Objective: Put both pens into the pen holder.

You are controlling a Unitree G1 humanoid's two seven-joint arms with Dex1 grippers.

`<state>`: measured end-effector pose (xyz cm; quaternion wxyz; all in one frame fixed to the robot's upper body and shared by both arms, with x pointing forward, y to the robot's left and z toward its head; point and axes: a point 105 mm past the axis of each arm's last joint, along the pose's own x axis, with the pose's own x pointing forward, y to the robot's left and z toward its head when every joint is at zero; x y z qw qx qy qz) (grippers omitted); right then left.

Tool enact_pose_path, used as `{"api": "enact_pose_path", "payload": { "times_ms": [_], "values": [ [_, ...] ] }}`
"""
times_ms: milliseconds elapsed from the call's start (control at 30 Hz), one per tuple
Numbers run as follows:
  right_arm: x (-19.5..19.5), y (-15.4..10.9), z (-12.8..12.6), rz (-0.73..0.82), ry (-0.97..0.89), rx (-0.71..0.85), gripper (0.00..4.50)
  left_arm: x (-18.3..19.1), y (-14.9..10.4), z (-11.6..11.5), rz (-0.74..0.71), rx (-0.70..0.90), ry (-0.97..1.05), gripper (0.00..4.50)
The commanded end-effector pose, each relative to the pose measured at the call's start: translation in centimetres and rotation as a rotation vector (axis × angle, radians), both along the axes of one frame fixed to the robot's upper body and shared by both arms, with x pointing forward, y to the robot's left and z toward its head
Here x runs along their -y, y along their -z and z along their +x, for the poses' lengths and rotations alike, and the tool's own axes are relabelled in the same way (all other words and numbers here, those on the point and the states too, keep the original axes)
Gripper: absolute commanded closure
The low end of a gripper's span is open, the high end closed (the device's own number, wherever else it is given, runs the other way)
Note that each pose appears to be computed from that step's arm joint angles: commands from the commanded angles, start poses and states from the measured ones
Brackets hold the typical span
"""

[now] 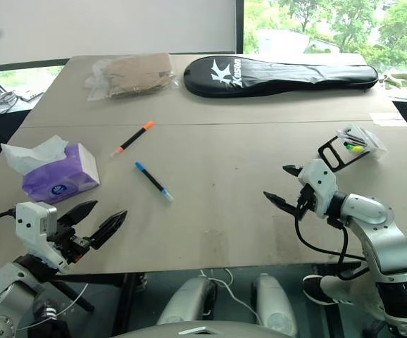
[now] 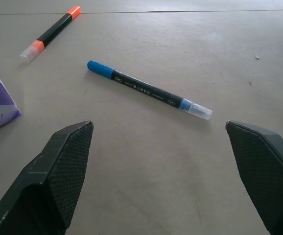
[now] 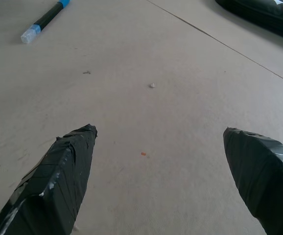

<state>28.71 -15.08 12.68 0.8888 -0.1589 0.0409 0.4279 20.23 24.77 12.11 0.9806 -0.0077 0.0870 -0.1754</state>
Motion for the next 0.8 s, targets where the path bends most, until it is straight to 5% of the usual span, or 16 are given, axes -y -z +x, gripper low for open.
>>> {"api": "enact_pose_path", "payload": {
  "times_ms": [33,267,533,800],
  "values": [
    [-0.3,-2.0,-0.2,0.025,-0.001,0.085,0.08,0.2,-1.2,0.3,0.009,0.046,0.006,0.00],
    [-2.6,-4.4,-1.4,0.127,-0.132,0.150,0.08,1.6,-3.0,3.2,-0.097,0.068,-0.110,0.00],
    [-3.7,-6.1,-4.9,0.062,-0.465,0.142,0.08,3.3,-1.5,9.6,-0.145,-0.287,-0.507,0.00],
    [-3.8,-7.7,-5.4,0.062,-0.540,0.185,0.08,5.6,0.3,12.8,-0.132,-0.536,-0.610,0.00]
  ]
}}
